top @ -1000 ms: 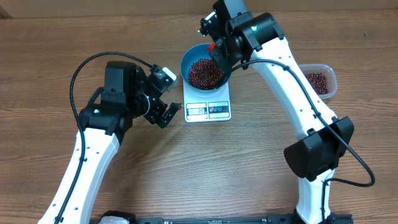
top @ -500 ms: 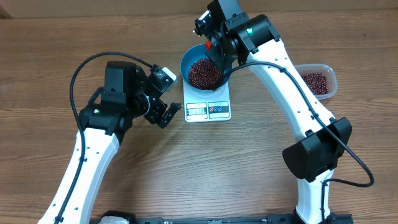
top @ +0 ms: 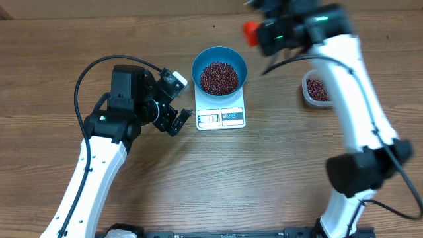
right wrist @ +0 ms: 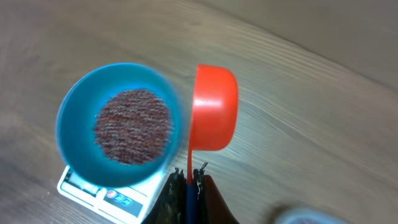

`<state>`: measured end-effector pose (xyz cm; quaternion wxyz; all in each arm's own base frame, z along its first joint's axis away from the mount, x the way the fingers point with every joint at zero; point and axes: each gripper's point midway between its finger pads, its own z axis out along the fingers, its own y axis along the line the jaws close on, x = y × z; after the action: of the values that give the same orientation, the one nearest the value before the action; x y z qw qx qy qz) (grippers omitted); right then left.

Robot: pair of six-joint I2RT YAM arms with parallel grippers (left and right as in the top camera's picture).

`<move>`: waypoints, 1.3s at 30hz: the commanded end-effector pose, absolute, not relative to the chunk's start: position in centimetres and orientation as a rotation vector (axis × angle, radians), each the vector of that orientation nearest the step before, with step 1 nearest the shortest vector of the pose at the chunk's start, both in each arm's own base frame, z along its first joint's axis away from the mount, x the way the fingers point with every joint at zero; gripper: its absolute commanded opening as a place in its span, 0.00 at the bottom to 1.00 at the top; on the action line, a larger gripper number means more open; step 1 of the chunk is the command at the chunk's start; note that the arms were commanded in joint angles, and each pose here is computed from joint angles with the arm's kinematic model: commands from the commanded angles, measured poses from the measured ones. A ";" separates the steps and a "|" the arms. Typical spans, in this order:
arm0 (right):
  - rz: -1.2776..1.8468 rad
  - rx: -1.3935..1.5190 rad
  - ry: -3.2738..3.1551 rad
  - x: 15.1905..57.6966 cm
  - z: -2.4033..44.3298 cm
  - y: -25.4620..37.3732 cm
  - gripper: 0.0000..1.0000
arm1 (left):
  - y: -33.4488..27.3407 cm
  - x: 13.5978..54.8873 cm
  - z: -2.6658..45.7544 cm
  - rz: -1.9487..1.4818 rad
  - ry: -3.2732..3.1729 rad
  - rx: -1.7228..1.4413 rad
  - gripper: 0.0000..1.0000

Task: Scoop item into bowl and weigh 150g on scale
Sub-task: 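Carry the empty scoop right back to the bean tub, then dip the red scoop into the tub beans and fill it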

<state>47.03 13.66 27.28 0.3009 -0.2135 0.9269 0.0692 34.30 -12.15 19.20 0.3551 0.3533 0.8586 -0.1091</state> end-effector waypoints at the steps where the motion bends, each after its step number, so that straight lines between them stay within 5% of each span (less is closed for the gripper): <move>1: 0.249 -0.356 2.399 45.9 32.4 8.5 0.04 | -12.4 34.7 20.0 -0.289 2.190 0.925 0.99; 12: 0.159 -0.010 2.676 42.4 27.6 -5.4 0.04 | -12.4 34.7 20.0 -0.289 2.190 0.924 0.99; 21: 0.148 0.067 2.929 41.8 20.5 -7.4 0.04 | -12.4 34.7 20.0 -0.289 2.190 0.925 1.00; 39: 0.003 0.093 3.036 42.0 15.3 -8.8 0.04 | -12.4 34.7 20.0 -0.289 2.190 0.924 1.00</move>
<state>41.93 -8.71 15.95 0.0573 0.0276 0.9979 0.0079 34.30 -12.15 19.20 0.3551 0.3533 0.8586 -0.1091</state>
